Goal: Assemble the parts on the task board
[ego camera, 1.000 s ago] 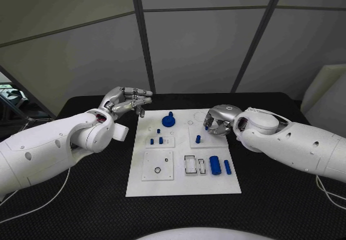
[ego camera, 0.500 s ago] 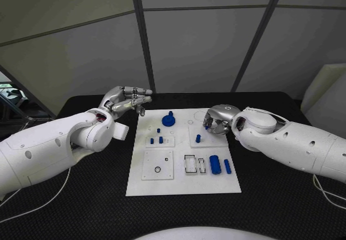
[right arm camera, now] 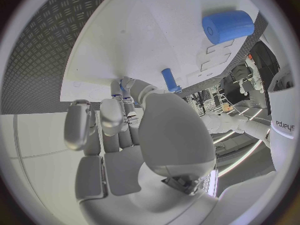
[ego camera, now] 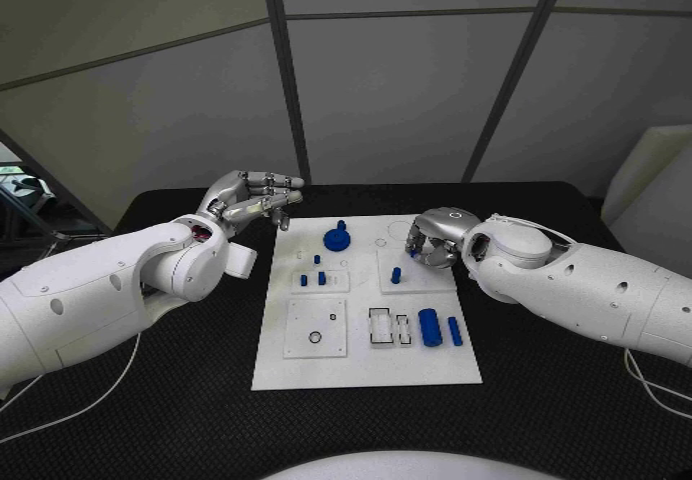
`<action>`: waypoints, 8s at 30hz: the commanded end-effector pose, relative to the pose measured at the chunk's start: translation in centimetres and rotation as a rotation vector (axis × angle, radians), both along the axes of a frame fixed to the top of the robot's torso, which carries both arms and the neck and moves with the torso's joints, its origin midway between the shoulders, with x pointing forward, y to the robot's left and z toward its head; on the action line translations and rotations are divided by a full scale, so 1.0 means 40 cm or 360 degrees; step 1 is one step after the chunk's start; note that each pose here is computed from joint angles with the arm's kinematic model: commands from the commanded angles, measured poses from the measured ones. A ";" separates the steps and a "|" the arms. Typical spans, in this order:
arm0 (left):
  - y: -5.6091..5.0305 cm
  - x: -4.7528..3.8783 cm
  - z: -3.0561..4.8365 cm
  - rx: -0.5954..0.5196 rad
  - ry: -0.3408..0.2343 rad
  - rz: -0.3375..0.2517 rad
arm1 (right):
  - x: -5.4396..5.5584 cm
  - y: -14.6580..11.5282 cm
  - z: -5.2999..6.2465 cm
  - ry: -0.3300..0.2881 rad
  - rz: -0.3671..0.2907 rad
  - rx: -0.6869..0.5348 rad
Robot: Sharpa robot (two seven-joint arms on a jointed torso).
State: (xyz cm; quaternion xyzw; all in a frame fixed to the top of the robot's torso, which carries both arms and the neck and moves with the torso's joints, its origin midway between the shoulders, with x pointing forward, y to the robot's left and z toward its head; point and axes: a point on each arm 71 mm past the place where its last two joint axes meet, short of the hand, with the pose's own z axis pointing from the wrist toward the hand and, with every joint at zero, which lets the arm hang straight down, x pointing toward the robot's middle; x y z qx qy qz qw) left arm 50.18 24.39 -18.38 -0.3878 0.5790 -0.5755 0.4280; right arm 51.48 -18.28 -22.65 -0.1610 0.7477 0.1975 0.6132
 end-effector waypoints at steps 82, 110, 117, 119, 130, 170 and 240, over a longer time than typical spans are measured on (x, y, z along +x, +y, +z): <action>-0.052 0.022 -0.007 -0.0085 0.0017 -0.0043 | -0.216 0.321 -0.015 0.0179 0.0492 0.0291; -0.052 0.022 -0.008 -0.0085 0.0026 -0.0054 | -0.227 0.331 -0.040 0.0217 0.0494 0.0218; -0.052 0.022 -0.008 -0.0085 0.0028 -0.0056 | -0.227 0.333 -0.046 0.0225 0.0490 0.0188; -0.053 0.022 -0.008 -0.0085 0.0028 -0.0057 | -0.227 0.334 -0.048 0.0223 0.0486 0.0178; -0.053 0.022 -0.008 -0.0086 0.0029 -0.0061 | -0.236 0.342 -0.064 0.0208 0.0495 0.0171; -0.042 0.024 -0.015 -0.0075 0.0047 -0.0059 | -0.190 0.098 0.055 -0.0033 0.0170 0.0218; -0.040 0.026 -0.019 -0.0069 0.0056 -0.0052 | -0.146 0.083 0.041 -0.0065 0.0113 0.0159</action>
